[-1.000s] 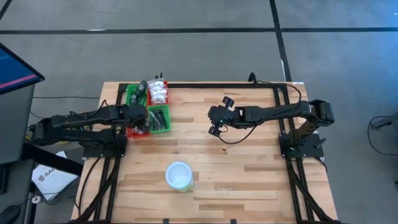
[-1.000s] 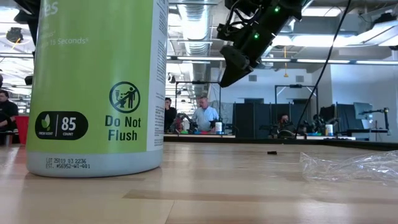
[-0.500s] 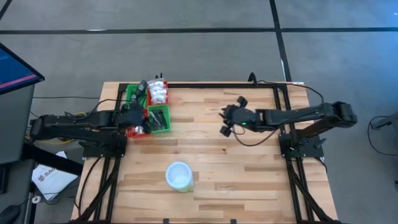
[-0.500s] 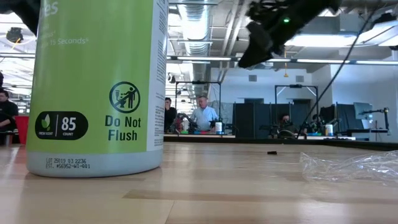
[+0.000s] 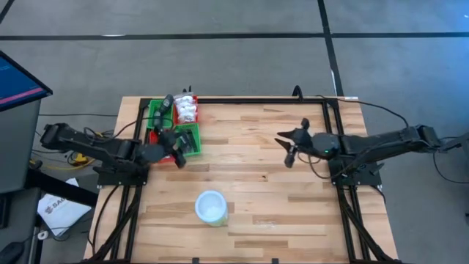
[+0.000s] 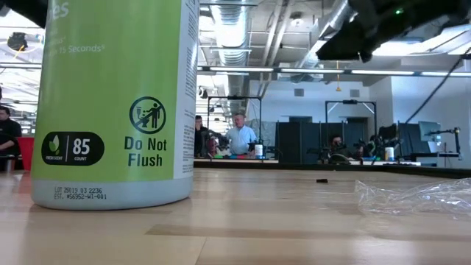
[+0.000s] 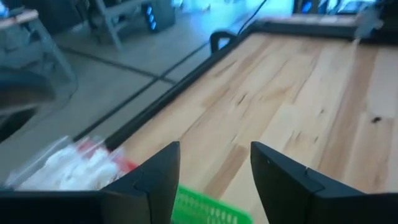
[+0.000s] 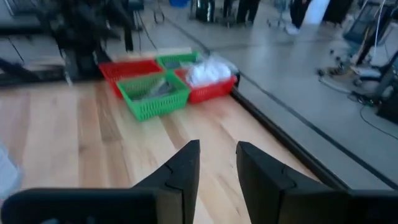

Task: Pick & Place Travel size toiletries
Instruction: Return to Home Position

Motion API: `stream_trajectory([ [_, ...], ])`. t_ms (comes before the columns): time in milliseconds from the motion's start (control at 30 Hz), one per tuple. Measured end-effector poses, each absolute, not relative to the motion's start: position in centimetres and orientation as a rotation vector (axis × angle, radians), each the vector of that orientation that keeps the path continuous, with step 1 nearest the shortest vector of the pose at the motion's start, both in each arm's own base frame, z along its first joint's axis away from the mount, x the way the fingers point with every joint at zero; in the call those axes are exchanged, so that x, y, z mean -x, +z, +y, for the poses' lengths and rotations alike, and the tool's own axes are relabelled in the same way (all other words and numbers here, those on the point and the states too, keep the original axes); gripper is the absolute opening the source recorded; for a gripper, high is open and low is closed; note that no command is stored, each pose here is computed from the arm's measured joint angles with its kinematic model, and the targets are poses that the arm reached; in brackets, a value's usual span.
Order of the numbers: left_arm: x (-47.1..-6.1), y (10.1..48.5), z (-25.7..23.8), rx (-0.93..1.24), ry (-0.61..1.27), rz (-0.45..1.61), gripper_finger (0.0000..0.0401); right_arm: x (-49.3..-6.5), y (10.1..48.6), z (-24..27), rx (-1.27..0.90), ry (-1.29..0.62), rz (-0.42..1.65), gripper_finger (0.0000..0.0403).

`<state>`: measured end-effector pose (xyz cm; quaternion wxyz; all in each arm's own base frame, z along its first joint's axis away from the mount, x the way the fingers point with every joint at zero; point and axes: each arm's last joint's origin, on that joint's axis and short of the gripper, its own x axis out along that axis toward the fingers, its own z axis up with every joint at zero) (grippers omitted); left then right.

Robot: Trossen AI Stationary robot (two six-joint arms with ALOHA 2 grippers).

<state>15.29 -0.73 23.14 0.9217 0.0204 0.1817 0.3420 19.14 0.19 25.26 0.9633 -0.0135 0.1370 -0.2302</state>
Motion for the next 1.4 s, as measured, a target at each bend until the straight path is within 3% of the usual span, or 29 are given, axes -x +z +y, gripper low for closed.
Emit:
stream_trajectory([
  [333, -14.6, 20.6, -1.2, -0.138, 0.585, 0.243, 0.0176, -15.8, 24.2, 0.2, 0.069, -0.439, 0.128, 0.0098],
  [1000, -10.4, 17.5, -0.7, -0.076, 0.388, -0.041, 0.0163, -10.9, 20.9, -0.1, 0.055, -0.308, -0.177, 0.0098],
  [1400, -10.1, 17.7, -0.8, -0.069, 0.338, -0.082, 0.0137, -9.4, 18.5, -0.2, 0.021, -0.294, -0.189, 0.0098],
])
